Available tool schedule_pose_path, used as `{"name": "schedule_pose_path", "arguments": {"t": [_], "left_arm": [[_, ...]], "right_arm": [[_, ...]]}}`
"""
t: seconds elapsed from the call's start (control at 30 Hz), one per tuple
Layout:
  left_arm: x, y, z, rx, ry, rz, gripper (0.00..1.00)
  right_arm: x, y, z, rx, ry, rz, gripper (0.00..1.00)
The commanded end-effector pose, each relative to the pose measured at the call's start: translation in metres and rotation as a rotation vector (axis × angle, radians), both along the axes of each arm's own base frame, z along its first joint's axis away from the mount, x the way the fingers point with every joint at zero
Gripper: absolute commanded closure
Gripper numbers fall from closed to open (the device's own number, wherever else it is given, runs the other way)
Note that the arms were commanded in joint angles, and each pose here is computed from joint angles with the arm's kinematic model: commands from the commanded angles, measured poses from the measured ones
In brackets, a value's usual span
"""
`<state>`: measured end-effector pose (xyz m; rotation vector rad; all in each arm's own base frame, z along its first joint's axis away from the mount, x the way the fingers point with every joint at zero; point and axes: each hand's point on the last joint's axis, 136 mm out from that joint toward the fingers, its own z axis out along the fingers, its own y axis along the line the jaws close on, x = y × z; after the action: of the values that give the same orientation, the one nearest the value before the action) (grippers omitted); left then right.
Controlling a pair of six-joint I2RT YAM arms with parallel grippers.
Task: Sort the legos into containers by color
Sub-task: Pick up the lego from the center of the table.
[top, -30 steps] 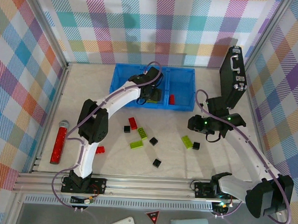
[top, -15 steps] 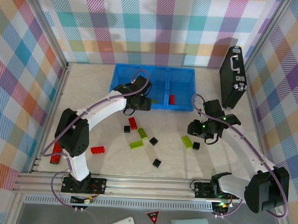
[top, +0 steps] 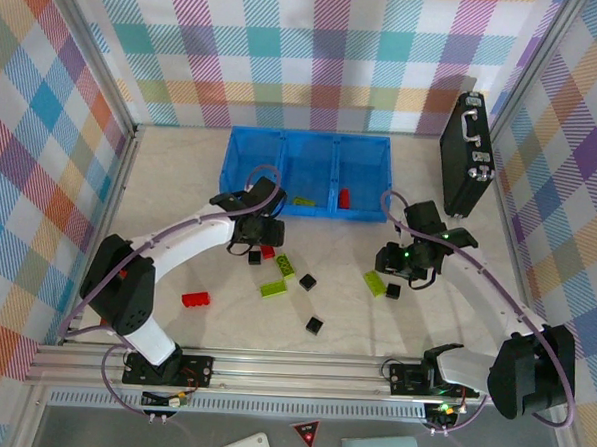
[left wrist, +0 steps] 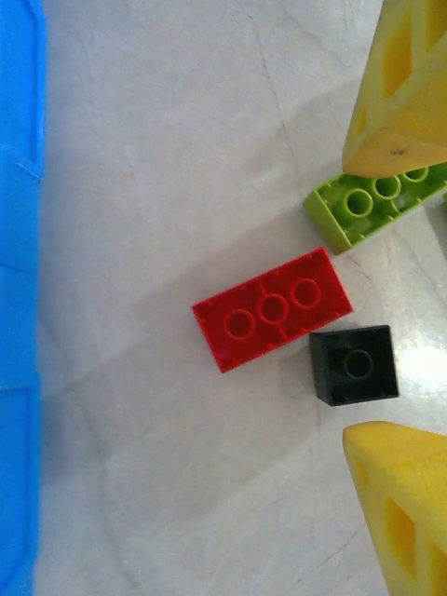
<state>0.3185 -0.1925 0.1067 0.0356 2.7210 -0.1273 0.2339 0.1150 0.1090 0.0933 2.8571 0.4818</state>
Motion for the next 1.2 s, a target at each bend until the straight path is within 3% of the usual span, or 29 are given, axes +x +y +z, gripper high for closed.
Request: {"name": "schedule_pose_path", "arguments": {"t": [0.0, 0.43, 1.17], "left_arm": [[-0.01, 0.008, 0.004, -0.038, 0.0, 0.032, 0.32], [-0.033, 0.029, -0.033, -0.015, 0.085, 0.071, 0.41], [-0.01, 0.024, -0.062, 0.021, 0.165, 0.082, 0.55]], "right_arm": [[-0.008, 0.0, -0.004, -0.001, 0.02, 0.001, 0.6], [-0.009, -0.003, -0.012, -0.004, 0.008, -0.012, 0.61], [-0.011, -0.005, -0.009, -0.017, 0.018, -0.021, 0.6]]}}
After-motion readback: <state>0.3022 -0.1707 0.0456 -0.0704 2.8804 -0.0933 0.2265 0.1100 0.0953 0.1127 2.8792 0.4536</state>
